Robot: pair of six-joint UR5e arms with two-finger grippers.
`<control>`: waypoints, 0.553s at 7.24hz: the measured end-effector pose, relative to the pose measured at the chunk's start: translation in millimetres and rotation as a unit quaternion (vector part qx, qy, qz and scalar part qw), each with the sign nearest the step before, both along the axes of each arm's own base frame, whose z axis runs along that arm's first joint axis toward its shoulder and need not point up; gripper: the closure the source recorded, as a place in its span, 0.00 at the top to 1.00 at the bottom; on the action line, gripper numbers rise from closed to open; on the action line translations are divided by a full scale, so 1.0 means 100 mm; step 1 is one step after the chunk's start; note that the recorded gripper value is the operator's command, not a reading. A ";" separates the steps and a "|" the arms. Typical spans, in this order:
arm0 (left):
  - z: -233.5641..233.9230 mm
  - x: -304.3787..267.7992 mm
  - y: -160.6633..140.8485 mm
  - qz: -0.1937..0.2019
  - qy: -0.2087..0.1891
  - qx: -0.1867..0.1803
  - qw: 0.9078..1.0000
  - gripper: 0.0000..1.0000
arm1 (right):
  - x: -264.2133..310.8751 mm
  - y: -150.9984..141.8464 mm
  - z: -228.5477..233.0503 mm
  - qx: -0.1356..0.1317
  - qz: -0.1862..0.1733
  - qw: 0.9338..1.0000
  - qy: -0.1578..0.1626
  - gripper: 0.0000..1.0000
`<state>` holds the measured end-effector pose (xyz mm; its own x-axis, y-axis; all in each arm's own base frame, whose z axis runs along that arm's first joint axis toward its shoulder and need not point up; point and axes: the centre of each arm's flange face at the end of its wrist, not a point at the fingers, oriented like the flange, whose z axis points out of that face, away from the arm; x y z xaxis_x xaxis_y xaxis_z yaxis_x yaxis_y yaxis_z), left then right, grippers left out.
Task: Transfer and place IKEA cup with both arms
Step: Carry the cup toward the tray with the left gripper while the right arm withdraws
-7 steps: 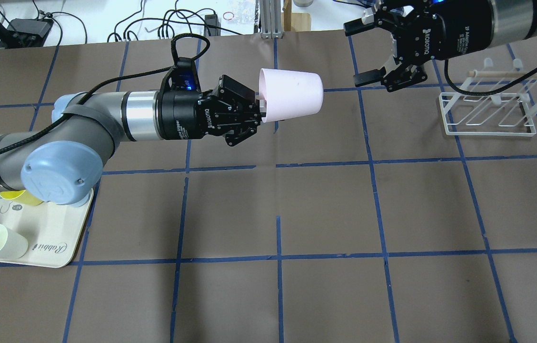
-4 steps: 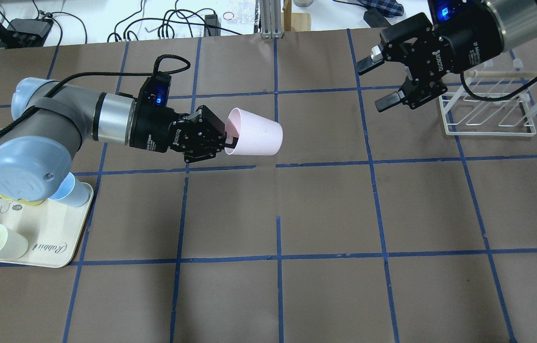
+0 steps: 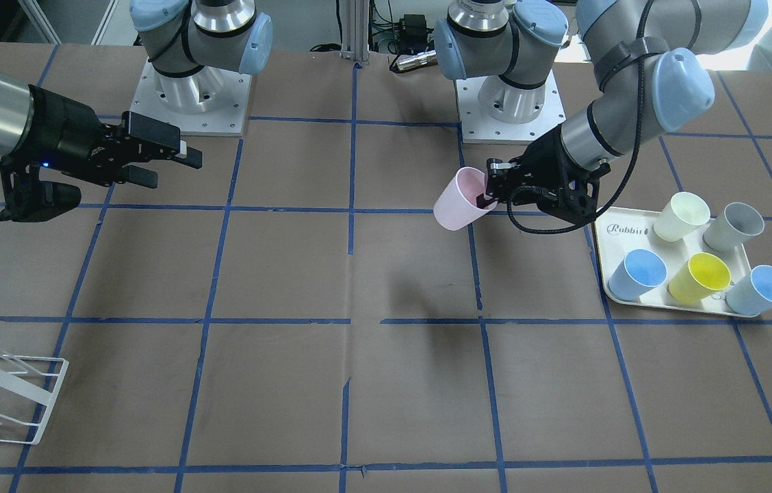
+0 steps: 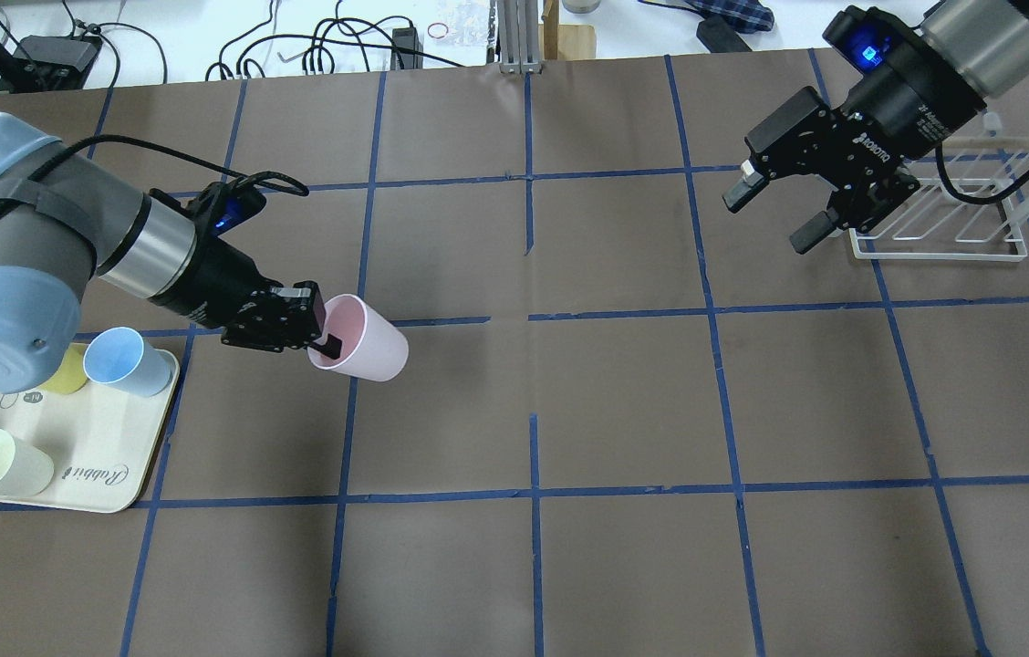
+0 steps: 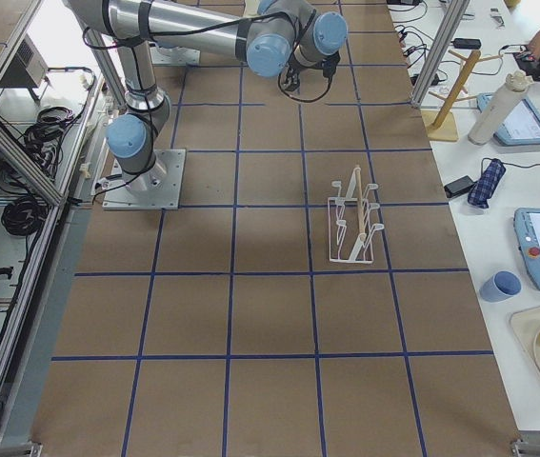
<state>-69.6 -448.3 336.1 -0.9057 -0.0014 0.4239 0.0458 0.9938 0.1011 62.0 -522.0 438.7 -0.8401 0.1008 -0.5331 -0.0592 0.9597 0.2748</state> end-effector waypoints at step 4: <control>-0.16 1.20 0.18 -0.079 -0.078 -0.016 0.994 0.00 | 0.65 0.00 0.02 -0.029 0.001 0.973 0.230 1.00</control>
<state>50.7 -429.9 319.9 -0.9484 0.1572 0.2755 0.1874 0.9784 0.0869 127.5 -521.9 440.7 -0.9912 0.0800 -0.1056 0.0553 0.9742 0.2187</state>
